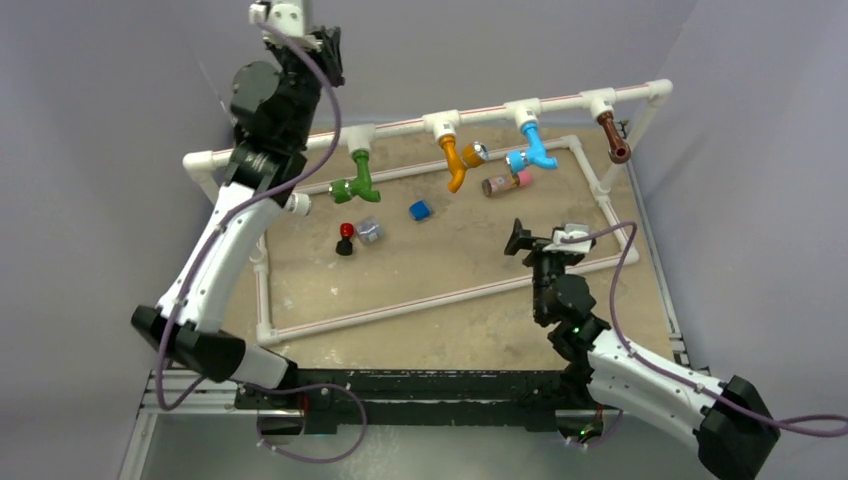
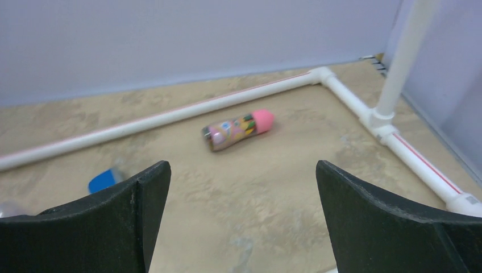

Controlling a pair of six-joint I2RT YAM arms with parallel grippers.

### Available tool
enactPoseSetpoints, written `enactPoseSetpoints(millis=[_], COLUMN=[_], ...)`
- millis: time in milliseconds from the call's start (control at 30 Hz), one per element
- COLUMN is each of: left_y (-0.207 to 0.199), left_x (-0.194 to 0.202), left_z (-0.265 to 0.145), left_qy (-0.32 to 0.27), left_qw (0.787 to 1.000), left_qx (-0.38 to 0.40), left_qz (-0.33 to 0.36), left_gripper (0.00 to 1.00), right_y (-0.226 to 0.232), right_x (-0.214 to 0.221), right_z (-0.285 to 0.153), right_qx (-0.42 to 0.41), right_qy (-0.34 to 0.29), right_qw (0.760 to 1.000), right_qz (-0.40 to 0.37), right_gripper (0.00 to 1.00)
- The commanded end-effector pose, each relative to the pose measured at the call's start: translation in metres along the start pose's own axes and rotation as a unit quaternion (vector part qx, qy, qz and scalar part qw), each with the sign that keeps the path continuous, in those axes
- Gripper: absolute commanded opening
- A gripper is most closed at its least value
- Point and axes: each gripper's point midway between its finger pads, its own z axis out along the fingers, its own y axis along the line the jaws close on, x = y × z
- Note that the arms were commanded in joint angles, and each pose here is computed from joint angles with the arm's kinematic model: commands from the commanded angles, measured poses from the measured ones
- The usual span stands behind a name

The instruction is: Install the water faucets

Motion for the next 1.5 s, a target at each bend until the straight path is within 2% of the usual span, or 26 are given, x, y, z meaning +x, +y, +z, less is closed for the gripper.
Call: enactPoseSetpoints(millis=[0, 267, 367, 467, 633, 767, 833, 867, 933, 1000, 1200, 1467], left_y=[-0.015, -0.036, -0.047, -0.048, -0.038, -0.028, -0.023, -0.021, -0.017, -0.014, -0.005, 0.012], left_x=[-0.069, -0.045, -0.033, -0.013, 0.029, 0.056, 0.064, 0.075, 0.082, 0.085, 0.069, -0.008], left_z=[-0.054, -0.146, -0.186, -0.22, -0.267, -0.296, -0.308, -0.315, -0.327, -0.337, -0.359, -0.368], left_qy=[-0.054, 0.057, 0.103, 0.142, 0.205, 0.238, 0.246, 0.26, 0.269, 0.273, 0.253, 0.093], left_qw=[0.993, 0.975, 0.961, 0.952, 0.941, 0.937, 0.936, 0.934, 0.932, 0.931, 0.937, 0.966], left_qx=[0.07, 0.163, 0.21, 0.224, 0.211, 0.189, 0.181, 0.176, 0.164, 0.163, 0.155, 0.155], left_qz=[-0.072, -0.137, -0.148, -0.155, -0.165, -0.17, -0.173, -0.173, -0.178, -0.182, -0.186, -0.183], left_gripper=[0.22, 0.22, 0.22, 0.22, 0.23, 0.23, 0.24, 0.25, 0.25, 0.26, 0.28, 0.32], right_y=[-0.015, -0.056, -0.074, -0.091, -0.099, -0.097, -0.104, -0.11, -0.103, -0.116, -0.119, -0.11], right_x=[-0.032, -0.005, 0.001, 0.011, 0.022, 0.038, 0.037, 0.045, 0.054, 0.042, 0.043, 0.056], right_z=[0.014, 0.036, 0.046, 0.055, 0.072, 0.09, 0.092, 0.094, 0.102, 0.095, 0.095, 0.108], right_qx=[0.007, 0.055, 0.066, 0.087, 0.094, 0.08, 0.086, 0.103, 0.086, 0.114, 0.126, 0.092], right_qy=[-0.085, -0.092, -0.094, -0.097, -0.104, -0.092, -0.117, -0.107, -0.072, -0.108, -0.104, -0.07], right_qw=[0.994, 0.994, 0.993, 0.99, 0.99, 0.992, 0.989, 0.989, 0.993, 0.987, 0.986, 0.992], right_qz=[0.065, 0.025, 0.039, 0.051, 0.025, 0.037, 0.03, 0.023, 0.041, 0.033, 0.04, 0.042], right_gripper=[0.99, 0.99, 0.99, 0.99, 0.99, 0.99, 0.98, 0.99, 0.98, 0.99, 0.99, 0.99])
